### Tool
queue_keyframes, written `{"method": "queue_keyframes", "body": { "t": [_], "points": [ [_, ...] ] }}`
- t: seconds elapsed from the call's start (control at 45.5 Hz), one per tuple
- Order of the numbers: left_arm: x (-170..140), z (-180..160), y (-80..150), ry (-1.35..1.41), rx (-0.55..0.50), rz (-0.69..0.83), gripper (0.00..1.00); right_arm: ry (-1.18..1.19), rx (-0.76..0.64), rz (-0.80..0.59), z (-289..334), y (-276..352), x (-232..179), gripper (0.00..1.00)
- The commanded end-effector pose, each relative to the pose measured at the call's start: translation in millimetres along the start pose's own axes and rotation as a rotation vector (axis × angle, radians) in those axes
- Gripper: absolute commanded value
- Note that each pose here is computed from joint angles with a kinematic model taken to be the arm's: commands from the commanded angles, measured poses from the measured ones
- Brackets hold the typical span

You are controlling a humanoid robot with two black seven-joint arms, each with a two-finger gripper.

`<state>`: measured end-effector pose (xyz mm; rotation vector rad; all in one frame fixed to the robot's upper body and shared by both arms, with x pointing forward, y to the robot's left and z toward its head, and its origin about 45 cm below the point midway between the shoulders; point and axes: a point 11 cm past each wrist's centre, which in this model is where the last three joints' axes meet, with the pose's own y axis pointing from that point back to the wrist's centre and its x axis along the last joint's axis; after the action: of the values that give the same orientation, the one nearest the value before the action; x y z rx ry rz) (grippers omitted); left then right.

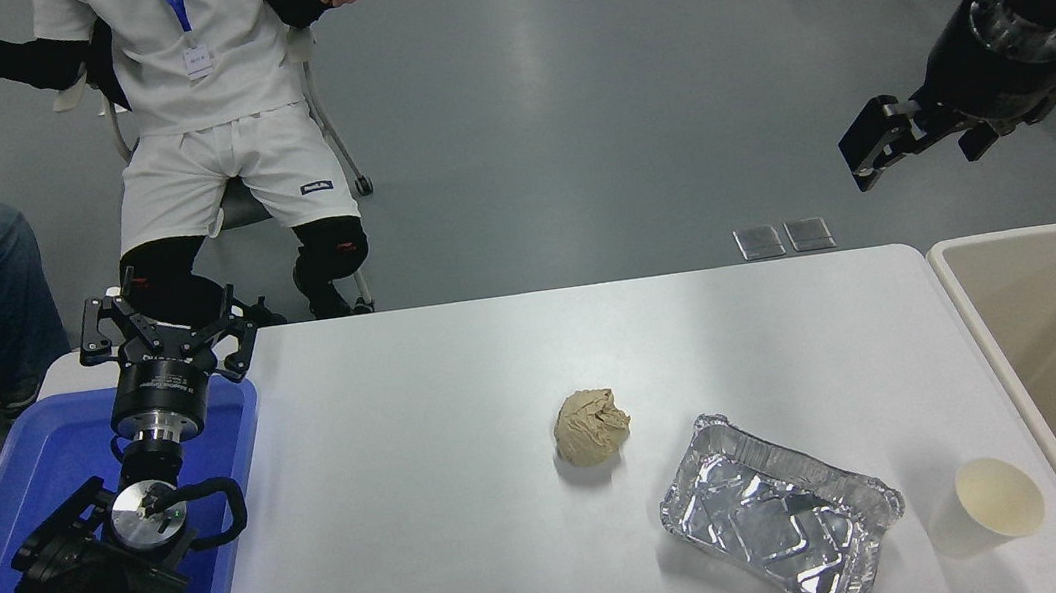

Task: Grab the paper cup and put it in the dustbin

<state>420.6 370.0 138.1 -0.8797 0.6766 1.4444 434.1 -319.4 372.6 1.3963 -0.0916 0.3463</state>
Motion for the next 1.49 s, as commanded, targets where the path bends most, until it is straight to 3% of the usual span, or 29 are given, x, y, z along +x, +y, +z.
{"method": "queue_keyframes", "body": {
  "t": [0.0, 0.418, 1.033, 1.473],
  "points": [
    [0, 0, 0, -0.001, 0.001, -0.001, 0.99, -0.002, -0.026, -0.064, 20, -23, -20, 1.00],
    [0, 1, 0, -0.002, 0.000, 0.000, 0.99, -0.199, -0.019, -0.177, 88, -63, -87, 1.00],
    [0, 0, 0, 0.000, 0.000, 0.001, 0.99, -0.328, 0.069, -0.308, 99, -115, -156, 1.00],
    [0, 1, 0, -0.001, -0.001, 0.000, 0.99, -0.297, 0.089, -0.359, 87, -136, -175, 1.00]
  ]
}}
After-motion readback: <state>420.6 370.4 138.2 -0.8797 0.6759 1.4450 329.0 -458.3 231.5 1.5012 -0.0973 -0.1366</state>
